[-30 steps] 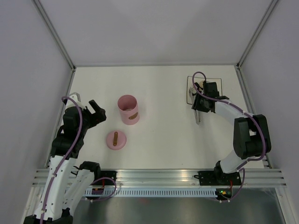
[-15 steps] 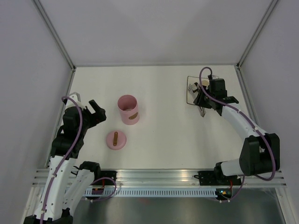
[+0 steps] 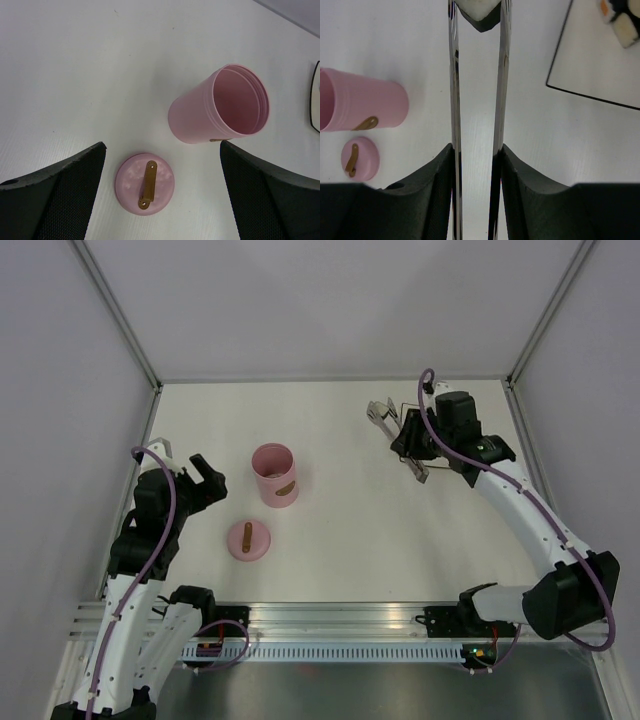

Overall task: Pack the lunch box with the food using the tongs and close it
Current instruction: Pick up the fake food from the plate, then place the fake food in the packing box, then pick up the fake food from the plate.

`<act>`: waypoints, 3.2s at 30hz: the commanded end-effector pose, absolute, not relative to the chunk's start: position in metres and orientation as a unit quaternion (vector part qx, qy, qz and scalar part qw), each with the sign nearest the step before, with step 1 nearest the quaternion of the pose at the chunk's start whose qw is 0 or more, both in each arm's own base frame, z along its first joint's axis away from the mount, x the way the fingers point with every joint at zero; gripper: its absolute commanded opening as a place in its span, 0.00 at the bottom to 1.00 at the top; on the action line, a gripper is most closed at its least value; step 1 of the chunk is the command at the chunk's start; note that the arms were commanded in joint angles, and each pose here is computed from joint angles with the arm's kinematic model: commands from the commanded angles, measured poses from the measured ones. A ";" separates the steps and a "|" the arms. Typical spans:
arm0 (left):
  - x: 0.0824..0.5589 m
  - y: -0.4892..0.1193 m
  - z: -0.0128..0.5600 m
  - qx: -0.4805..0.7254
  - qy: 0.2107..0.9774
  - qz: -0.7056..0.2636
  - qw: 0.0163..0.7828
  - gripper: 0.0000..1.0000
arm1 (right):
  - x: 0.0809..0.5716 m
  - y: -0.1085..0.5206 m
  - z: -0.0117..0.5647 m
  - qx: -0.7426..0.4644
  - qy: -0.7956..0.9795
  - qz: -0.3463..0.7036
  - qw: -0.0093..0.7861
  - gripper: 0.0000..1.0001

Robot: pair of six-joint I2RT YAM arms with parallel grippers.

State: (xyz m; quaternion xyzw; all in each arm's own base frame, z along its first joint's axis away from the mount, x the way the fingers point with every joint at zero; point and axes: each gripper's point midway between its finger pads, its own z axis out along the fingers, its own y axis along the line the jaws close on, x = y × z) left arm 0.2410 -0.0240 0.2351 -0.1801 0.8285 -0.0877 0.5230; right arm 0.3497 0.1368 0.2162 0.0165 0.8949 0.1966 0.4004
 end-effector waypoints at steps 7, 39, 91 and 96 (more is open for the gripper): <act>0.246 -0.025 0.242 -0.166 0.821 -0.088 0.539 1.00 | 0.294 0.261 0.298 -0.140 0.844 0.300 0.422 0.11; 0.244 -0.021 0.246 -0.171 0.815 -0.081 0.547 1.00 | 0.253 0.384 0.229 -0.242 0.848 0.303 0.361 0.46; 0.243 -0.027 0.247 -0.157 0.816 -0.096 0.547 1.00 | 0.399 0.010 0.199 0.186 0.863 0.141 0.448 0.54; 0.245 -0.027 0.247 -0.157 0.817 -0.095 0.546 1.00 | 0.406 0.021 0.196 0.185 0.859 0.173 0.444 0.54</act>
